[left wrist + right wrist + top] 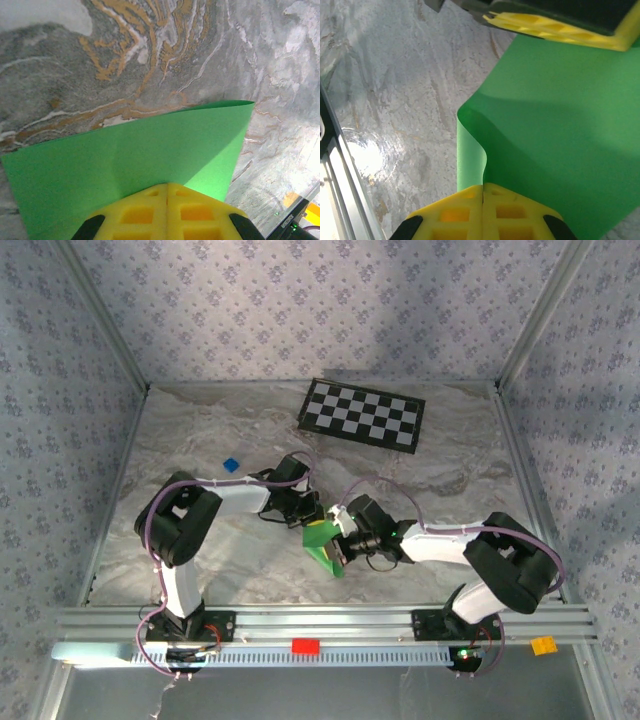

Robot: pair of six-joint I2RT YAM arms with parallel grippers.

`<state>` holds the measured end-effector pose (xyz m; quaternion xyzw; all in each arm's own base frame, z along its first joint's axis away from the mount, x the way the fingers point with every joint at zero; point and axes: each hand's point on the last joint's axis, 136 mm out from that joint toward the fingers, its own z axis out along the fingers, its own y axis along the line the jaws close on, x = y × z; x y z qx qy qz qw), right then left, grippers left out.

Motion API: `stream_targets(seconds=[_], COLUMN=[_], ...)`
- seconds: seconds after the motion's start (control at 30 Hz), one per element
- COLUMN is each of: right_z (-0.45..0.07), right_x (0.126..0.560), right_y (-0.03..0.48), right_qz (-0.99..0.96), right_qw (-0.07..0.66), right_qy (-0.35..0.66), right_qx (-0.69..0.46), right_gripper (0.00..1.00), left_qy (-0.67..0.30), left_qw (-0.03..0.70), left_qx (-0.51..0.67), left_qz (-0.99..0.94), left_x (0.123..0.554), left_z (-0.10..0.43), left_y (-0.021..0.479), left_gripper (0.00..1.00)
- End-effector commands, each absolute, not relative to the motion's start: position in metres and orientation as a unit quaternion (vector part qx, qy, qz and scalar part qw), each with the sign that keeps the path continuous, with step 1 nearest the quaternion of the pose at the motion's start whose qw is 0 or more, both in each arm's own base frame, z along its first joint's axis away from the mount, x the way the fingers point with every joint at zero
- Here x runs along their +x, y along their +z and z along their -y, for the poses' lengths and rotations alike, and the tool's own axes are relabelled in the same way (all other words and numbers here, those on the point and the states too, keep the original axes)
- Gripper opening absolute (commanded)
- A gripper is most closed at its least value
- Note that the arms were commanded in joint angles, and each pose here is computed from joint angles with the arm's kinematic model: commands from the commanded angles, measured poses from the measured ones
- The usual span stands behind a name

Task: Fold a paper plane with a square sheet of paper (pick it up from the middle)
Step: Third fold the triangle at the center of the table.

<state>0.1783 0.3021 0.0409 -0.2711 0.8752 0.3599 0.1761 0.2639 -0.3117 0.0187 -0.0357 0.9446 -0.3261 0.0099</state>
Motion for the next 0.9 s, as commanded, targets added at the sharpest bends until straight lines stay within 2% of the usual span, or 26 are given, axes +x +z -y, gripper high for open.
stream_targets(seconds=[0.0,0.87], right_z=[-0.297,-0.284], right_x=[0.185,0.202], right_y=[0.041,0.037], right_qz=[-0.884,-0.899], right_qw=[0.18,0.194], right_qy=[0.343,0.297], right_qx=[-0.264,-0.257], right_gripper=[0.0,0.0], left_qy=[-0.275,-0.277], left_qw=[0.002,0.002], left_qx=[-0.045,-0.047], left_qz=[-0.96,-0.96], left_x=[0.254,0.255], left_z=[0.291,0.292], left_y=[-0.005,-0.003], left_gripper=[0.06,0.05])
